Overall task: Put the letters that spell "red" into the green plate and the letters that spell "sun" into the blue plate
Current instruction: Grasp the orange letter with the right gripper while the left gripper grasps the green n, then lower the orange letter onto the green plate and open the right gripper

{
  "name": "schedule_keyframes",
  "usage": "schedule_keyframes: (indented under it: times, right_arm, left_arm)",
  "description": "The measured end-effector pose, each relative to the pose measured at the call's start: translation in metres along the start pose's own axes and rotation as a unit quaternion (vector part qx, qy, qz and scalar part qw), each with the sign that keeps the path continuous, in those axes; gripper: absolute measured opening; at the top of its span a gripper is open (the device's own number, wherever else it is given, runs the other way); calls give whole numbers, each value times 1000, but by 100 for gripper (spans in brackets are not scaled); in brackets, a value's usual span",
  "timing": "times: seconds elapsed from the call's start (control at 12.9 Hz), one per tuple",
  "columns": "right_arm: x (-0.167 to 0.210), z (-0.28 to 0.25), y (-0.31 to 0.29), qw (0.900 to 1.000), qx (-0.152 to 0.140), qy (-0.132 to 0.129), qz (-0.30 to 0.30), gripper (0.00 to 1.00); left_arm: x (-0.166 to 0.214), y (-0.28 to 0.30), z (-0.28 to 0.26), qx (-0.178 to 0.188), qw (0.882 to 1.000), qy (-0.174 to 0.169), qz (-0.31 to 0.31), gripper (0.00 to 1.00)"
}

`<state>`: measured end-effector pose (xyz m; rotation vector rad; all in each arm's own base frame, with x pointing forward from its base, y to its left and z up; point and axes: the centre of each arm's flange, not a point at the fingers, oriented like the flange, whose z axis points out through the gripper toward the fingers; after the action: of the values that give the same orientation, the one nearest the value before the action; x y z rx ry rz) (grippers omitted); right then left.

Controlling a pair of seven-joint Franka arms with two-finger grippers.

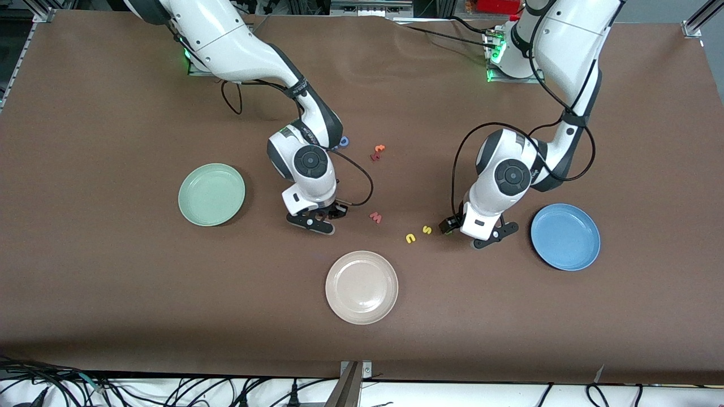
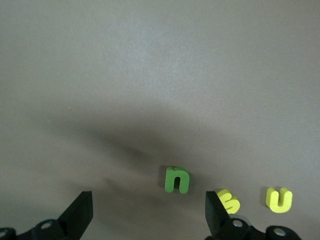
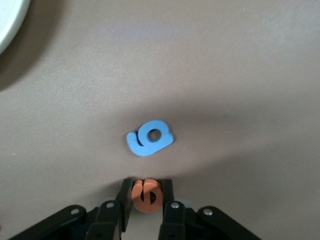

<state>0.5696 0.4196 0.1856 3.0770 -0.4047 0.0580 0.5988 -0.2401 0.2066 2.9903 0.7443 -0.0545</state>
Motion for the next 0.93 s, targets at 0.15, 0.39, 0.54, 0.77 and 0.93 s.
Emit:
schedule_keyframes:
  times: [0.15, 0.39, 0.54, 0.77, 0.93]
  right_arm:
    - [17, -19, 14, 1000, -17, -7, -17, 28]
    - [57, -60, 62, 996, -48, -36, -64, 28]
    - [83, -78, 101, 993, -60, -55, -88, 28]
    - [99, -75, 151, 987, -67, -79, -120, 28]
    - [103, -65, 186, 984, -70, -89, -136, 28]
  left_arm:
    - [-7, 5, 4, 2, 1000, -2, -13, 99]
    - [-15, 15, 10, -7, 999, 6, -38, 99]
    - [-15, 14, 15, -5, 999, 11, -41, 99]
    - [-10, 9, 22, 5, 999, 22, -35, 99]
    - [-11, 9, 23, 7, 999, 22, -33, 99]
